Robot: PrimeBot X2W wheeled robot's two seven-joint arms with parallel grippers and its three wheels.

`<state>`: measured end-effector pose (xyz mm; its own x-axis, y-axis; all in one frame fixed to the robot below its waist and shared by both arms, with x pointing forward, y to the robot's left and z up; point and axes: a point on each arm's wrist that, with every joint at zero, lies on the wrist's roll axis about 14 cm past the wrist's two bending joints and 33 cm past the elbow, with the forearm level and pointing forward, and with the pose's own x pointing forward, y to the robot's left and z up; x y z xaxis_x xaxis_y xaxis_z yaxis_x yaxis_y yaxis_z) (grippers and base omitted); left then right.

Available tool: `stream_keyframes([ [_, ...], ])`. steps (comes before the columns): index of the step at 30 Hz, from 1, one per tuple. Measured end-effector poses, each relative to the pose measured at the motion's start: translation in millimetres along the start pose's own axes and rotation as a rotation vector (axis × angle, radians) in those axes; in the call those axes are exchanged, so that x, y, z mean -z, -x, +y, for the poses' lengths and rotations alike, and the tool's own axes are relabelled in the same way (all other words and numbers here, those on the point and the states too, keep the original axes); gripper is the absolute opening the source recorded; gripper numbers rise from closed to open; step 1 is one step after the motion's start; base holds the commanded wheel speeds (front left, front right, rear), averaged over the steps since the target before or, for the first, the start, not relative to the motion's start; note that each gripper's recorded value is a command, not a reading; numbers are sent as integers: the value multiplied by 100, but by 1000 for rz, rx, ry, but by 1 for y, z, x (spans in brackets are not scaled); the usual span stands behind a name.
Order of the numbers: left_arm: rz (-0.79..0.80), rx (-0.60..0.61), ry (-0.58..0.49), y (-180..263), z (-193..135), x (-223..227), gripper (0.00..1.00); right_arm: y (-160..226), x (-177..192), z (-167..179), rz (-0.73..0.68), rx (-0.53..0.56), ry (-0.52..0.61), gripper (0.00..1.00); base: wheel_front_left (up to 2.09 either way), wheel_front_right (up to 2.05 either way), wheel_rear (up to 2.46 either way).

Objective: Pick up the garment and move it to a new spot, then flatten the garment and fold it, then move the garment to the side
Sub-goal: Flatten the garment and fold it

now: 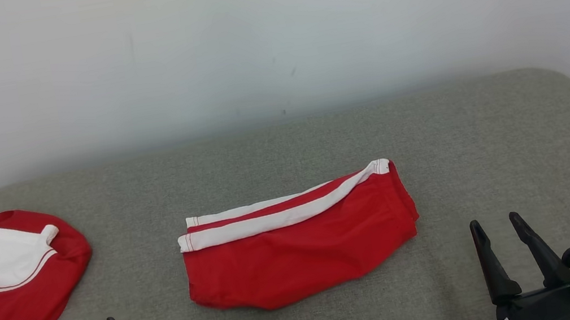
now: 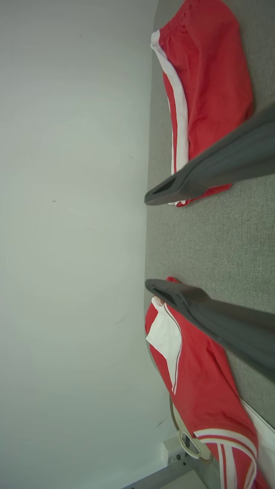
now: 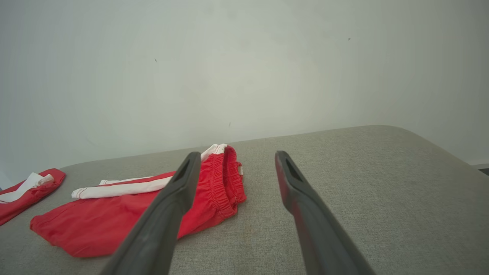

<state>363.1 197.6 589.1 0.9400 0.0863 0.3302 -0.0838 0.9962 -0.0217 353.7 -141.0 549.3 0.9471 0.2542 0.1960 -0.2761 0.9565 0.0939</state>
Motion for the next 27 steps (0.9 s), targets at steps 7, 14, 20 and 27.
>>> stream_keyframes([
  [7, 18, -26, -4, 2, 8, 5, 100, -3, 1, 10, -1, -30, 1, 100, 0, 0, 0],
  [14, 28, -28, -12, 3, 8, 8, 100, -3, 1, 11, -3, -33, 6, 100, 0, 0, 0],
  [20, 42, -26, -12, 4, 7, 13, 100, -2, 2, 10, -1, -30, 9, 100, 0, 0, 0],
  [27, 42, -27, -12, 5, 8, 12, 100, -1, 2, 11, 0, -32, 9, 100, 0, 0, 0],
])
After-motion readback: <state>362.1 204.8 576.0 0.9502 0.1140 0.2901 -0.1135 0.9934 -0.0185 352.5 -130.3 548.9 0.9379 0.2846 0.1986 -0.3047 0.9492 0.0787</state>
